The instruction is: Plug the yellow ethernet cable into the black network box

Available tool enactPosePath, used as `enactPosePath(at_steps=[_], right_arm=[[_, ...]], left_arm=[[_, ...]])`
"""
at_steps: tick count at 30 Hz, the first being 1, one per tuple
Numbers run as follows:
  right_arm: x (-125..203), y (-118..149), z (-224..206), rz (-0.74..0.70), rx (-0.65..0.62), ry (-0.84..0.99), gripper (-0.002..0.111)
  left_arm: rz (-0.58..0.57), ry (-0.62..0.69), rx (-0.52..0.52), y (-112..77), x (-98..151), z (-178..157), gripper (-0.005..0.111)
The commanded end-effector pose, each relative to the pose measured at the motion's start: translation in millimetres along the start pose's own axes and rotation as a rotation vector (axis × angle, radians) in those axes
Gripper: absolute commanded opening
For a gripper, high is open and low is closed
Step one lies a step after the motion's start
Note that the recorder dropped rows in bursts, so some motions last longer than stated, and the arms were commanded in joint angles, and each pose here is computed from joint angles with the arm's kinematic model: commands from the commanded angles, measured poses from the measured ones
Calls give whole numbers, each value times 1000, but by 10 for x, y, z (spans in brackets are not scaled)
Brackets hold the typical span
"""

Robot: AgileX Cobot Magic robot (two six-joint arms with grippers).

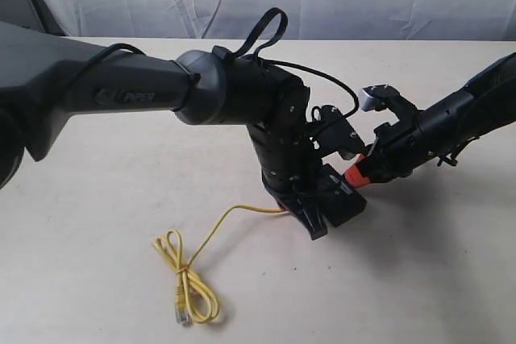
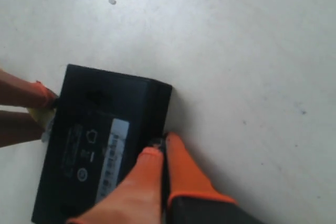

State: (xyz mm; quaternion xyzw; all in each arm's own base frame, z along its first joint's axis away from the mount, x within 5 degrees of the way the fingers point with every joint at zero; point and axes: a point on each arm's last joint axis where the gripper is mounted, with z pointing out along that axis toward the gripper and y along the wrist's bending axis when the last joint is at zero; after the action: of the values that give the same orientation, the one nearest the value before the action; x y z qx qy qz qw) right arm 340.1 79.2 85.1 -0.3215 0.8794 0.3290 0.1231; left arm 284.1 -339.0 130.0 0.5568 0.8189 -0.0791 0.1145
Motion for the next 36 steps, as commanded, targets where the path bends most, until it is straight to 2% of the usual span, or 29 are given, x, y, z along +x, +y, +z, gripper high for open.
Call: enactPosePath(at_steps=[1,7,14,25,29,32,36], right_arm=[[-6,29,15,-2,-30,-4,-1],[-8,30,15,-1,-30,-6,-1],[-9,13,15,1,-12,-7,-1],[-8,10,15,0,-8,-6,-1],[-8,9,15,0,-7,-6,-1],[-8,6,15,2,-5,-6,-1],[-8,6,15,4,-5,-6,-1]], left_arm=[[-41,-99,5,-21,-113,-34,0],[-40,-88,-1,-8,-100,-43,0],[-68,-51,5,92,-30,-67,0],[-11,58,-4,93,66,-132,0],[-45,48,17,73,57,-132,0],[-130,35,31,60,43,-131,0],[-157,13,58,27,25,-123,0]])
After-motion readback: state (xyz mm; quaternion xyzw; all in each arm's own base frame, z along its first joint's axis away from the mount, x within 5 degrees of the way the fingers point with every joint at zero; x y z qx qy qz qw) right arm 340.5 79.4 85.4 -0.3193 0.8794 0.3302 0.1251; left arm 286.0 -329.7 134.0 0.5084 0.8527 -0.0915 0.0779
